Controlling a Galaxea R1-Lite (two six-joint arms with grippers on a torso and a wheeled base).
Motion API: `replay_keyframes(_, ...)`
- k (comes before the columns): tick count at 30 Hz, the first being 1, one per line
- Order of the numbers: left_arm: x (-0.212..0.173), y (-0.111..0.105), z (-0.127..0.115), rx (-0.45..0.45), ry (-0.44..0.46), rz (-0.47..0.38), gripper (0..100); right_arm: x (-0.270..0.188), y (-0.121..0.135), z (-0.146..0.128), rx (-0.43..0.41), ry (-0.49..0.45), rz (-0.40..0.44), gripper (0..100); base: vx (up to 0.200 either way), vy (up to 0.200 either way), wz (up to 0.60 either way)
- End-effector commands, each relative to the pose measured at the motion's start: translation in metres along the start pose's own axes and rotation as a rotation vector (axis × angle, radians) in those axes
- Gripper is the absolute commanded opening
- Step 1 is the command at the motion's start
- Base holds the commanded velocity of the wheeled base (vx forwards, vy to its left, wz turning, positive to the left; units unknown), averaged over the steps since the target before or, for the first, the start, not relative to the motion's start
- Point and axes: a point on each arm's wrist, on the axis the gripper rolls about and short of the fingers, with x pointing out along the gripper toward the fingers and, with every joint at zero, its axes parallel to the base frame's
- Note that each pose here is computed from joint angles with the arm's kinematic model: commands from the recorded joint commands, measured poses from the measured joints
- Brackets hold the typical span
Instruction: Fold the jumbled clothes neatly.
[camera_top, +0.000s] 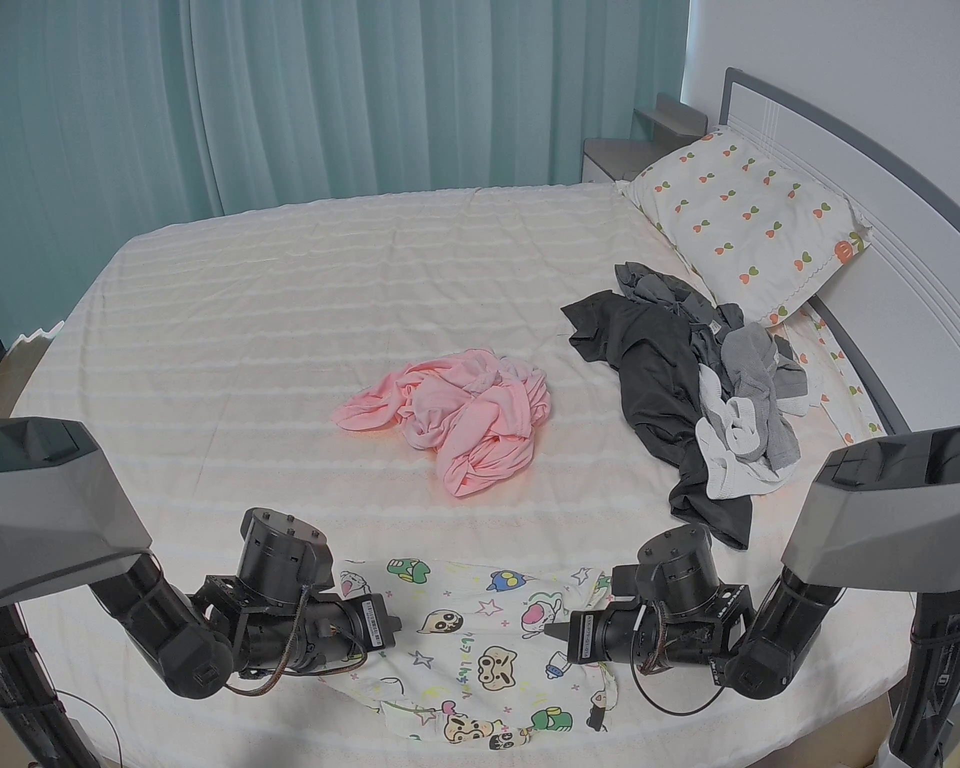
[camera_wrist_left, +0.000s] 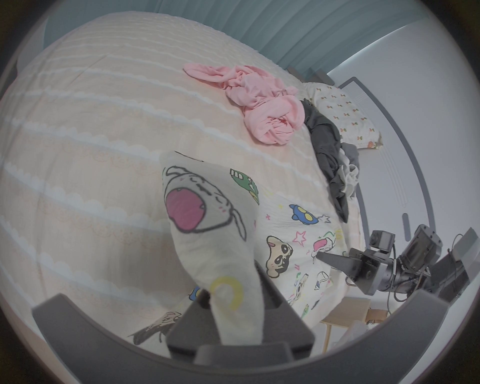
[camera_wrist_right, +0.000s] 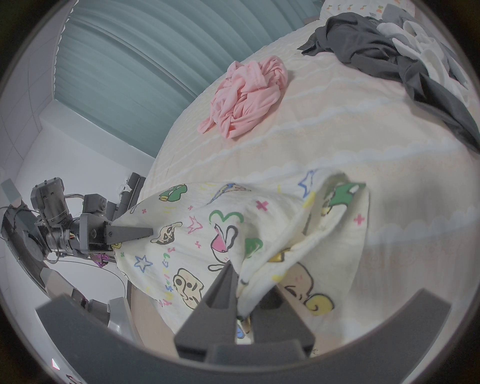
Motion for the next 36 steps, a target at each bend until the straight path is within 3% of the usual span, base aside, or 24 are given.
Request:
replay_keyframes(1, 0.010, 0.009, -0.006, -0.007, 0.011, 0.069, 0, 0.006, -0.007, -0.010, 0.005, 0.033, -0.021, 0, 0.000, 0.000, 0.00)
replay_keyframes(6, 0.009, 0.012, -0.012, -0.006, 0.027, 0.093, 0, 0.003, -0.008, -0.013, 0.005, 0.045, -0.028, 0, 0.000, 0.000, 0.00)
replay_keyframes(7, 0.009, 0.014, -0.013, -0.008, 0.033, 0.098, 100, 0.004, -0.008, -0.014, 0.005, 0.049, -0.030, 0, 0.000, 0.000, 0.00)
replay_keyframes(8, 0.010, 0.015, -0.015, -0.009, 0.039, 0.105, 100, 0.004, -0.007, -0.015, 0.002, 0.052, -0.027, 100, 0.000, 0.000, 0.00)
replay_keyframes(19, 0.000, 0.030, -0.028, -0.022, 0.075, 0.163, 100, -0.017, -0.008, -0.019, 0.001, 0.055, -0.037, 100, 0.000, 0.000, 0.00)
replay_keyframes(27, -0.006, 0.044, -0.046, 0.013, 0.152, 0.222, 100, -0.024, -0.017, -0.037, -0.080, 0.133, -0.083, 100, 0.000, 0.000, 0.00)
replay_keyframes(33, -0.013, 0.045, -0.050, 0.012, 0.156, 0.211, 100, -0.024, -0.020, -0.041, -0.140, 0.163, -0.156, 100, 0.000, 0.000, 0.00)
replay_keyframes(36, -0.022, 0.042, -0.047, 0.015, 0.099, 0.163, 100, -0.030, -0.018, -0.039, -0.135, 0.143, -0.153, 100, 0.000, 0.000, 0.00)
